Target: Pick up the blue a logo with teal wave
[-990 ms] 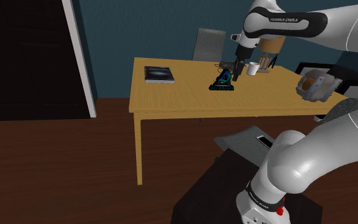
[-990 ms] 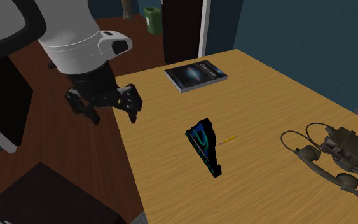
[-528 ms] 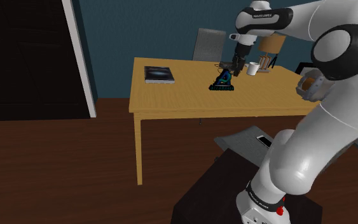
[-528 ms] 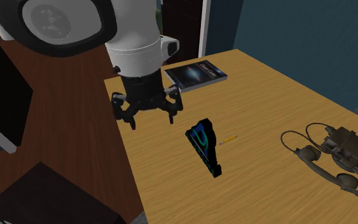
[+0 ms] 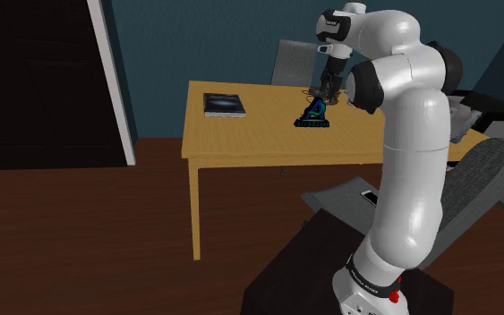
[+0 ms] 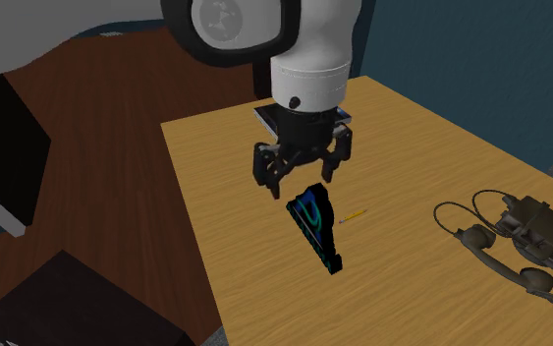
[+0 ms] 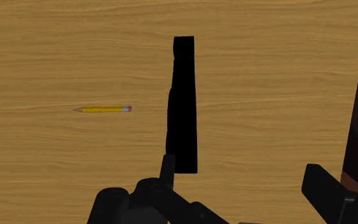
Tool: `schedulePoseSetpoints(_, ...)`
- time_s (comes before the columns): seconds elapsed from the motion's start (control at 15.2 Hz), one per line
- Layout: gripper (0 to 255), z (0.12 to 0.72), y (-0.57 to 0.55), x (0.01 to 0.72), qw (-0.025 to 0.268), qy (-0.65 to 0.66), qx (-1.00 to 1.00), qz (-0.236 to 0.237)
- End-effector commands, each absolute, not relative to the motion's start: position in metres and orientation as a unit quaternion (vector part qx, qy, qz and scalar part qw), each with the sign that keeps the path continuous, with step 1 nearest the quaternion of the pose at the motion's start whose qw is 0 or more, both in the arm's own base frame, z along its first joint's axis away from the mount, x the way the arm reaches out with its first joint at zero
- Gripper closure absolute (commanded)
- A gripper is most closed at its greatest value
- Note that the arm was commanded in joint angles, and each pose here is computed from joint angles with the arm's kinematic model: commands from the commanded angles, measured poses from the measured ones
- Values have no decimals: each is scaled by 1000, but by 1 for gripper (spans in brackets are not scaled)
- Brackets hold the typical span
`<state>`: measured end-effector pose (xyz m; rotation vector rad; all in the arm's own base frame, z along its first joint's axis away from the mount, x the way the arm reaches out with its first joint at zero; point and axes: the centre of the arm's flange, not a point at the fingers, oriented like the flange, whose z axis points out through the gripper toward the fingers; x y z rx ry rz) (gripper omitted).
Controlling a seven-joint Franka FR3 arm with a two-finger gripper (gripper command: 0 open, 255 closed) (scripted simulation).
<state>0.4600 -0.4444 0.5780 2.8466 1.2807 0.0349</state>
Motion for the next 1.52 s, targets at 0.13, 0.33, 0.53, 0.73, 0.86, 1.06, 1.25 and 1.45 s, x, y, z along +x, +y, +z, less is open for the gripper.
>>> schedulePoseSetpoints(0.13, 0, 572, -474, 490, 5, 450, 893, 8)
schedulePoseSetpoints(0.33, 0, 556, -474, 490, 5, 450, 893, 8)
schedulePoseSetpoints(0.53, 0, 540, -474, 490, 5, 450, 893, 8)
schedulePoseSetpoints(0.73, 0, 532, -474, 490, 5, 450, 893, 8)
schedulePoseSetpoints(0.86, 255, 532, -474, 490, 5, 450, 893, 8)
schedulePoseSetpoints(1.06, 255, 531, -474, 490, 5, 450, 893, 8)
schedulePoseSetpoints(1.25, 255, 531, -475, 490, 5, 450, 893, 8)
schedulePoseSetpoints(1.45, 255, 537, -474, 490, 5, 450, 893, 8)
